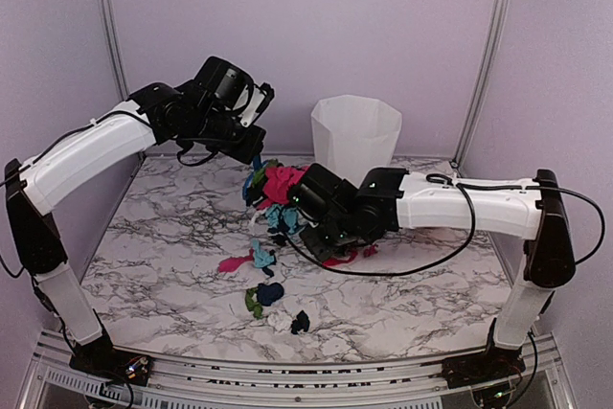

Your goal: Sweep away the paper scraps from the table

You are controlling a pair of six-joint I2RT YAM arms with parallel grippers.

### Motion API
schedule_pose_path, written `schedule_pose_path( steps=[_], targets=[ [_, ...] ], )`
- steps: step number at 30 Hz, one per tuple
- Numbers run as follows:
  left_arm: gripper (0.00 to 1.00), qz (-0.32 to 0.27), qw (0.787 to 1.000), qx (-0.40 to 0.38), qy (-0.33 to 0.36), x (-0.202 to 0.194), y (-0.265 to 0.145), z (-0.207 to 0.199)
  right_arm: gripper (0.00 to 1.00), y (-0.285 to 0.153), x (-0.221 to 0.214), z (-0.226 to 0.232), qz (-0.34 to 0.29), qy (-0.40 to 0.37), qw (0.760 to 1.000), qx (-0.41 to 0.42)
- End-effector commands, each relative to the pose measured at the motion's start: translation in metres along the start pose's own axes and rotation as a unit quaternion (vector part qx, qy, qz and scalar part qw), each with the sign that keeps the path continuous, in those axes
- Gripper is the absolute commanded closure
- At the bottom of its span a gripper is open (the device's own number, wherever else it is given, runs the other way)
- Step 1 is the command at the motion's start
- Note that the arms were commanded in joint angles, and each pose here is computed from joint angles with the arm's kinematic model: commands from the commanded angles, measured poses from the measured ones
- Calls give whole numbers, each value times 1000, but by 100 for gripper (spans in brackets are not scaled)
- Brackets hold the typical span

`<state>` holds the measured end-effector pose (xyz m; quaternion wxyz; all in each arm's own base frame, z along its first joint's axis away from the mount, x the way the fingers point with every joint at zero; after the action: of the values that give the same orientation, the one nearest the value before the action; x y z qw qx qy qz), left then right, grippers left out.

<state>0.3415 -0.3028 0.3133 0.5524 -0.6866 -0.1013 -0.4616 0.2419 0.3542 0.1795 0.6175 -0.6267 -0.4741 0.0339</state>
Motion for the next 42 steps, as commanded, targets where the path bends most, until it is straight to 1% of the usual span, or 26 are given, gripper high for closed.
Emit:
schedule_pose_path(
  steps=[1,7,12,15,21,28,36,41,42],
  targets=[
    [100,-26,999,3,-22,23,-32,5,100,-24,30,-1,-36,4,999,20],
    [100,-39,998,16,-38,43,-43,9,100,-39,52,-11,-46,15,997,52],
    [100,-59,996,30,-55,62,-44,12,100,-52,71,-24,-59,18,997,44],
    [100,-75,993,63,-73,71,-44,22,100,-58,78,-38,-64,24,997,36],
    [100,-87,987,82,-112,79,-45,42,100,-71,87,-62,-72,32,997,24],
    [100,-73,985,80,-134,72,-35,51,100,-77,96,-82,-85,51,995,31],
    [100,-56,985,86,-140,62,-26,58,100,-86,99,-108,-93,60,994,6],
    [100,-42,985,88,-141,49,-18,61,100,-99,103,-128,-107,67,992,-9],
    [100,-39,985,88,-141,47,-17,61,100,-99,103,-140,-107,75,991,-18]
  ],
)
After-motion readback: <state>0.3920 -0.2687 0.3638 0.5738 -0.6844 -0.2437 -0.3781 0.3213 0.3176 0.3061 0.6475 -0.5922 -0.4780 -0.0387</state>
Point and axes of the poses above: each gripper's point midway between its finger pads, its own y axis out along the fingers, its own z axis along the line the jaws close on, x = y × z, the point moved 3 cm from there along -y, back along the fingers, and after that the axes turned 3 degrees about -y, right-handed, at the moved point
